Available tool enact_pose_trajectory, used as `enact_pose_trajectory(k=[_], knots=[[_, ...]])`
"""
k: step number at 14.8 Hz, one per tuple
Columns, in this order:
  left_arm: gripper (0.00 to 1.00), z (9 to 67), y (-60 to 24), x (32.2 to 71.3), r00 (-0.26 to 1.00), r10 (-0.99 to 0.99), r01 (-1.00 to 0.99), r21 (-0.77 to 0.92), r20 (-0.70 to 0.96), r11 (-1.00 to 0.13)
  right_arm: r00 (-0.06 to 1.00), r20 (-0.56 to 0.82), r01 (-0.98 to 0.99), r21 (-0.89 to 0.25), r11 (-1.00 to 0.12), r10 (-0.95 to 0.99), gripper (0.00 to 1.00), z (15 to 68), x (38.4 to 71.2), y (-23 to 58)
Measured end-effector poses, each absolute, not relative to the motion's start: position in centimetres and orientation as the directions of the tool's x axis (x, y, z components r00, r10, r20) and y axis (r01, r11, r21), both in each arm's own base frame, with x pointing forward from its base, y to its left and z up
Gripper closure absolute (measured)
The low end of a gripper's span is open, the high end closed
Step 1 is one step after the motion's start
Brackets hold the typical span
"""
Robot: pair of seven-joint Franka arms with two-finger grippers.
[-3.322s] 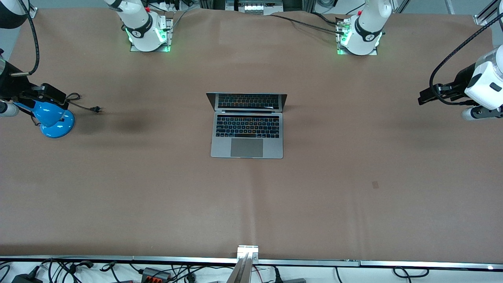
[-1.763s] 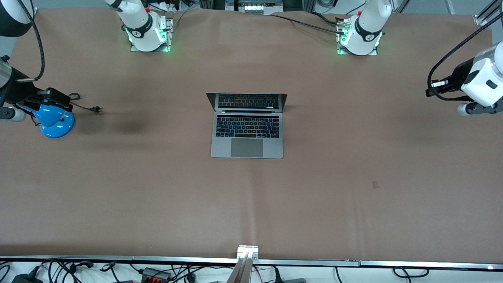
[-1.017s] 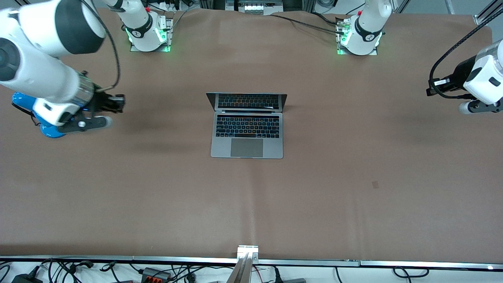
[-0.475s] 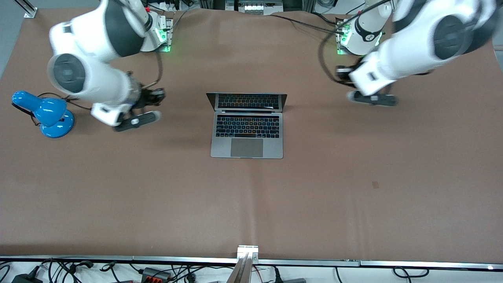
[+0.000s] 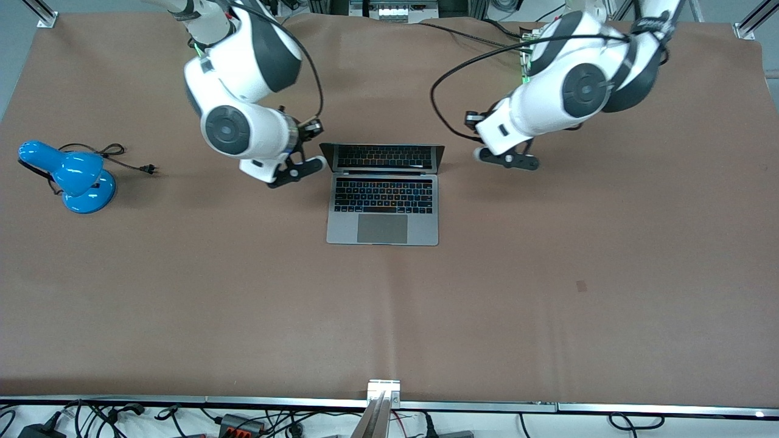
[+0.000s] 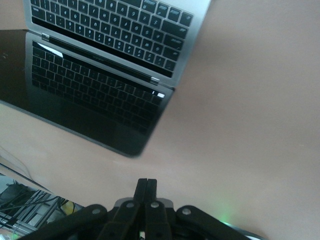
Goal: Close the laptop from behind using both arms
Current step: 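Move both grippers toward the laptop's raised screen from behind, then push the screen's back down with both grippers toward the keyboard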
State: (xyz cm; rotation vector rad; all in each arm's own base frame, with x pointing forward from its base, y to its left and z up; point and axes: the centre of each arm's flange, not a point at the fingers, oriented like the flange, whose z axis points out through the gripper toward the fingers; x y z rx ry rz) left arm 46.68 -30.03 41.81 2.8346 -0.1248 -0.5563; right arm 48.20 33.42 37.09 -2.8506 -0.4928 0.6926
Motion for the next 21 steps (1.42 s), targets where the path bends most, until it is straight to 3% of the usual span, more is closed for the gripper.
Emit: enact_pose_trajectory(k=[4, 6, 9, 14, 21], knots=[[0.99, 38.0, -33.4, 44.5, 0.917, -0.104, -0.006, 0.247, -0.385, -0.969, 0.847, -0.414, 0.276, -0.196, -0.941, 0.334, 0.99, 33.5, 44.3, 37.6], [0.99, 35.6, -35.0, 42.1, 0.928, -0.070, 0.017, 0.232, -0.365, -0.973, 0.859, -0.394, 0.272, -0.192, -0.943, 0.328, 0.99, 33.2, 43.9, 38.3], [0.99, 33.4, -36.1, 39.2, 0.935, -0.049, 0.027, 0.209, -0.350, -0.978, 0.891, -0.334, 0.252, -0.201, -0.947, 0.308, 0.99, 33.5, 45.3, 38.0], [0.99, 32.4, -37.0, 38.0, 0.958, -0.017, 0.050, 0.226, -0.285, -0.973, 0.925, -0.271, 0.215, -0.207, -0.954, 0.267, 0.99, 33.9, 46.8, 37.5], [0.99, 31.0, -36.9, 39.5, 0.975, 0.002, 0.062, 0.265, -0.221, -0.962, 0.969, -0.154, 0.157, -0.222, -0.962, 0.193, 0.99, 32.2, 49.6, 37.1]])
